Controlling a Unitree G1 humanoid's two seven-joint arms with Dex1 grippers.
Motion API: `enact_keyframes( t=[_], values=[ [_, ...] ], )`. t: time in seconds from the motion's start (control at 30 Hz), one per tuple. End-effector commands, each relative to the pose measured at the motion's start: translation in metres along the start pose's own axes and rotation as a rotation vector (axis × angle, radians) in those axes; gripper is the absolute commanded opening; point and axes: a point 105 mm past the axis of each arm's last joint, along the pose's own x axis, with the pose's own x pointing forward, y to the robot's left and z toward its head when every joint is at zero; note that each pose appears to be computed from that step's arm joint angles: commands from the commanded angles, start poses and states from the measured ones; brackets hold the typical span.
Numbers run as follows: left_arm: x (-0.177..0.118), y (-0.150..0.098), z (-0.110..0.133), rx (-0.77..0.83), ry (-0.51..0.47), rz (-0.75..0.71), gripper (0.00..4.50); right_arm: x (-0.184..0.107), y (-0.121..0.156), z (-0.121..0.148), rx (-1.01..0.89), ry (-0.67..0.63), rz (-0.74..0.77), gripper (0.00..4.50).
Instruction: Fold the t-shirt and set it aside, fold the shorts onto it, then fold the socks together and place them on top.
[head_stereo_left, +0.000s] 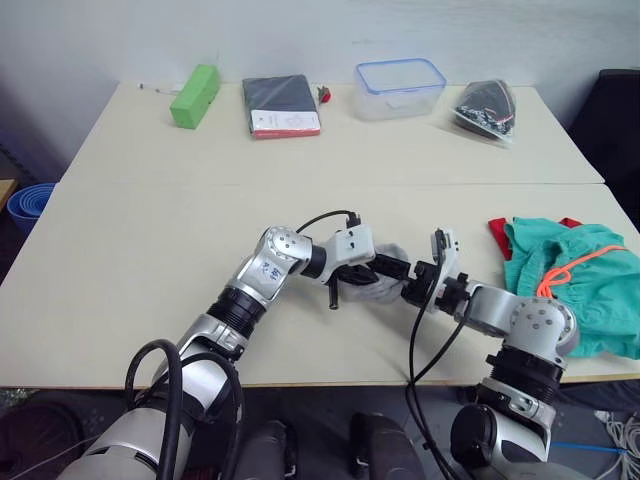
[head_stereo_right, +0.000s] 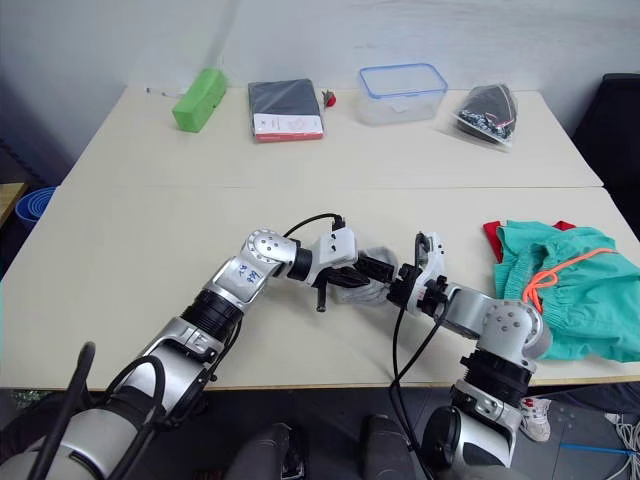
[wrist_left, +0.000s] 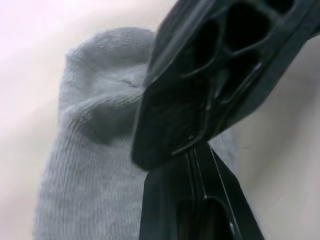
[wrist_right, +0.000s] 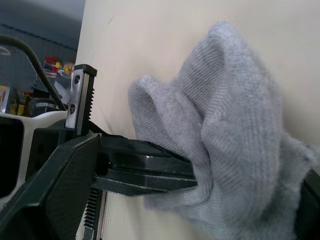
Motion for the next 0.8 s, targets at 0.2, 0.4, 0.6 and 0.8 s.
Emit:
enact_keyframes(
  t=[0.2, 0.4, 0.6, 0.8],
  values=[
    [-0.007, -0.004, 0.004, 0.024, -0.013, -0.005, 0.00, 0.014, -0.025, -0.030, 0.079, 0.124, -0.089, 1.42],
    [-0.021, -0.011, 0.006, -0.029, -0.069, -0.004, 0.40, 0.011, -0.028, -0.028, 0.086, 0.102, -0.096, 0.04],
    [-0.082, -0.041, 0.029, -0.097, -0.237, -0.117, 2.13, -0.005, -0.022, -0.014, 0.080, 0.039, -0.077, 0.04],
    [-0.132, -0.052, 0.031, -0.166, -0.273, -0.123, 3.98, -0.040, 0.006, 0.010, -0.007, -0.112, 0.018, 0.04]
  ],
)
